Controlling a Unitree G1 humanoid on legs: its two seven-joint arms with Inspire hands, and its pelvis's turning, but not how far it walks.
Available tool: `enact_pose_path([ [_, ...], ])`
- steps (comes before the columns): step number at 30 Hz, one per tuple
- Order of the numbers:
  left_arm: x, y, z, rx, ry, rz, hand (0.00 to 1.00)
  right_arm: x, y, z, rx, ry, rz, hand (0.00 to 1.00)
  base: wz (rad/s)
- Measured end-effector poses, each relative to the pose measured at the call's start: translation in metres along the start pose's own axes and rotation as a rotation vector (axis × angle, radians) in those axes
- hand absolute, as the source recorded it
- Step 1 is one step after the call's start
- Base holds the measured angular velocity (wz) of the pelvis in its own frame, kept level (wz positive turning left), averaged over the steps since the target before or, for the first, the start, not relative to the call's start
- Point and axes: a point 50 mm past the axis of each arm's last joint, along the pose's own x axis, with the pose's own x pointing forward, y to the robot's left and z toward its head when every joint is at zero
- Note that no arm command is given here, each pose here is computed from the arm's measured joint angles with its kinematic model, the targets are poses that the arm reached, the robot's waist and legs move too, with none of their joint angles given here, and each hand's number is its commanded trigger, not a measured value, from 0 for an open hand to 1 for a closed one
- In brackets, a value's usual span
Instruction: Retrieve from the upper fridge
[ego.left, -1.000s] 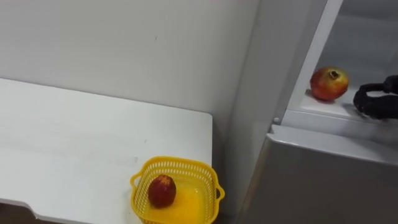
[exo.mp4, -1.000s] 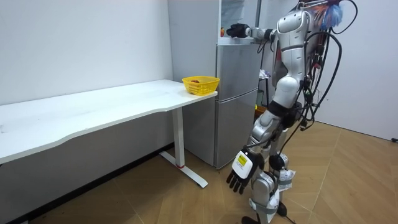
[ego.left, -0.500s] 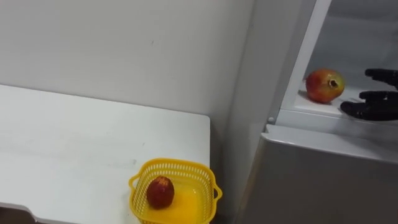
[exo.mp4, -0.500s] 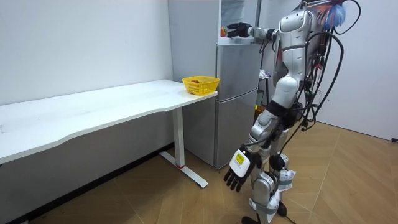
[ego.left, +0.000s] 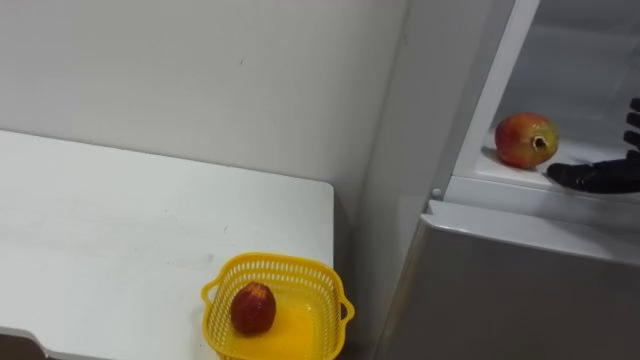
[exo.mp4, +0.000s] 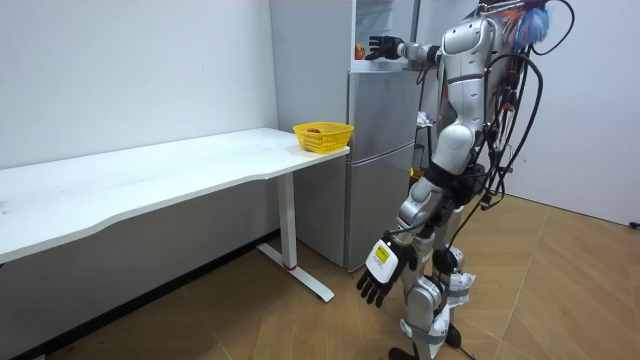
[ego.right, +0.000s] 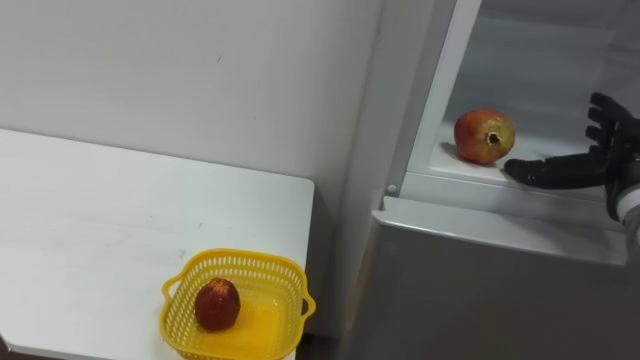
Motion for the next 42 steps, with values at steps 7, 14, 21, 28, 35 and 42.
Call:
enact_pose_path([
  [7, -0.001, -0.001, -0.002, -0.002, 0.005, 0.014, 0.0, -0.001, 0.01, 0.016, 0.07, -0.063, 0.069, 0.0, 0.0],
  [14, 0.0, 0.0, -0.001, 0.0, 0.002, 0.027, 0.0, -0.002, 0.017, 0.023, 0.098, -0.094, 0.126, 0.0, 0.0],
  [21, 0.0, 0.0, -0.001, 0.0, 0.001, 0.024, 0.0, -0.002, 0.018, 0.024, 0.114, -0.098, 0.148, 0.0, 0.03],
  [28, 0.0, 0.0, -0.001, 0.0, 0.0, 0.021, 0.0, -0.002, 0.02, 0.024, 0.118, -0.099, 0.186, 0.0, 0.0],
  [35, 0.0, -0.002, 0.002, 0.007, -0.006, 0.005, 0.0, -0.002, 0.023, 0.004, 0.106, -0.009, 0.243, 0.0, 0.0],
  [42, 0.0, -0.003, 0.003, 0.012, -0.008, -0.006, 0.0, -0.002, 0.022, 0.001, 0.093, 0.0, 0.254, 0.0, 0.0],
])
